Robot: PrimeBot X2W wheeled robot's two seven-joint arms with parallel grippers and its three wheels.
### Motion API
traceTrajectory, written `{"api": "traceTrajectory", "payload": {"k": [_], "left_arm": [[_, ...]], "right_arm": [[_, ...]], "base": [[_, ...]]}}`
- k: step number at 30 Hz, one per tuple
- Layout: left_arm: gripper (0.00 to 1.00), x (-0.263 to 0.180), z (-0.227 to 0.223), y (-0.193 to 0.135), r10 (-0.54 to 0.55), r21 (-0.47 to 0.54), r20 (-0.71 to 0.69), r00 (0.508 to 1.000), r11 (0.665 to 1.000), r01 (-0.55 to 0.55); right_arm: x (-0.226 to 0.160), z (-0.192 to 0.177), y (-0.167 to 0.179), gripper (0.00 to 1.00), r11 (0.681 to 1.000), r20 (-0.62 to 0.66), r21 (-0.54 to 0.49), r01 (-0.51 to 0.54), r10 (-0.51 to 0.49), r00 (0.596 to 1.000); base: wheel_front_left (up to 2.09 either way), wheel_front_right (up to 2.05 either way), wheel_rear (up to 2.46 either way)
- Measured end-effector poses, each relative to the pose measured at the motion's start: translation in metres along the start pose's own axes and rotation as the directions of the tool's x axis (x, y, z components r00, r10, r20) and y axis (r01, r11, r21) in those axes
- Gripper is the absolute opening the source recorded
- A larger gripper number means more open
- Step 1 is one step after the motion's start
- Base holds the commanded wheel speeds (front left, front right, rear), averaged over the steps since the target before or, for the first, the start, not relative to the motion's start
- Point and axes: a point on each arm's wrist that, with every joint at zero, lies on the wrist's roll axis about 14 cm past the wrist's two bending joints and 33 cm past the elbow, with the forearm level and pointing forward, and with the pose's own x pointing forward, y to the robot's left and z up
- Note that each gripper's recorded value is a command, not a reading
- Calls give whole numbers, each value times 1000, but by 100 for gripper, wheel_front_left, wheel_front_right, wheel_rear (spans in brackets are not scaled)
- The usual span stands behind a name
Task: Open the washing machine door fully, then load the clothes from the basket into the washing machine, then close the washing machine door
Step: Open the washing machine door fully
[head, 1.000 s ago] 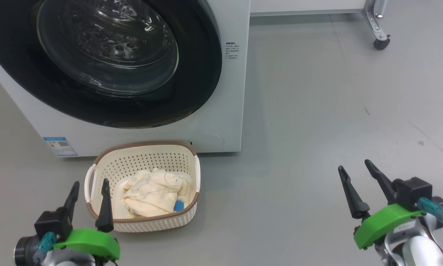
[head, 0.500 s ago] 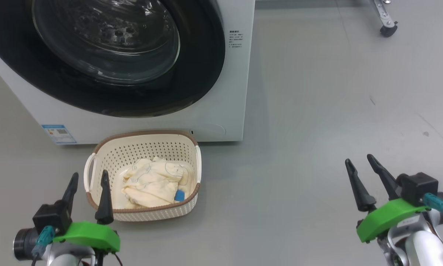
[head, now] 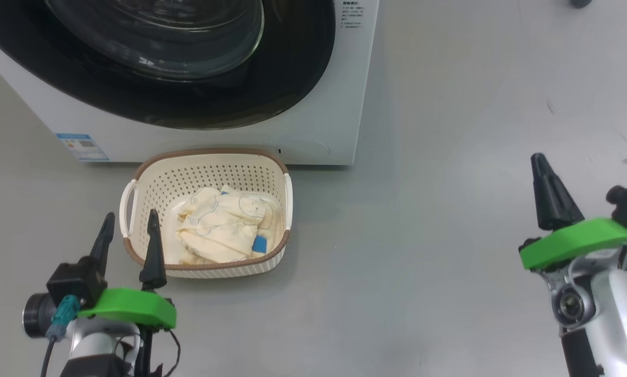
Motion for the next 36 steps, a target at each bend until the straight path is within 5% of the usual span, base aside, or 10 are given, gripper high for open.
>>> {"api": "traceTrajectory", "payload": {"k": [5,8,13,18,19,23,28,36], "left_arm": [[100,7,-3,3,4,6,-5,1000,1000,-3],[100,11,-4,5,5,5,-7,1000,1000,-5],[100,17,-6,9,19,6,-10,1000,1000,-19],[100,21,-7,13,27,7,-9,1000,1000,-27],[100,22,-8,16,34,9,-9,999,999,-34],[100,23,-10,20,46,13,-14,999,999,-46],[100,28,-12,24,53,12,-16,998,999,-52],[100,37,-16,26,53,14,-21,998,999,-53]], "right_arm": [[28,2,6,0,972,8,236,8,-10,1000],[44,-1,5,0,896,-17,444,33,-28,999],[74,-4,11,0,647,-58,761,46,-3,998],[104,-5,34,0,427,-76,904,28,95,993],[114,-6,46,0,359,-81,933,25,142,986],[131,-7,68,0,241,-81,970,24,231,970],[153,-6,98,0,157,-72,987,20,332,940],[185,2,149,0,105,-45,994,-4,462,886]], "base": [[0,0,0],[0,0,0],[0,0,0],[0,0,0],[0,0,0],[0,0,0],[0,0,0],[0,0,0]]}}
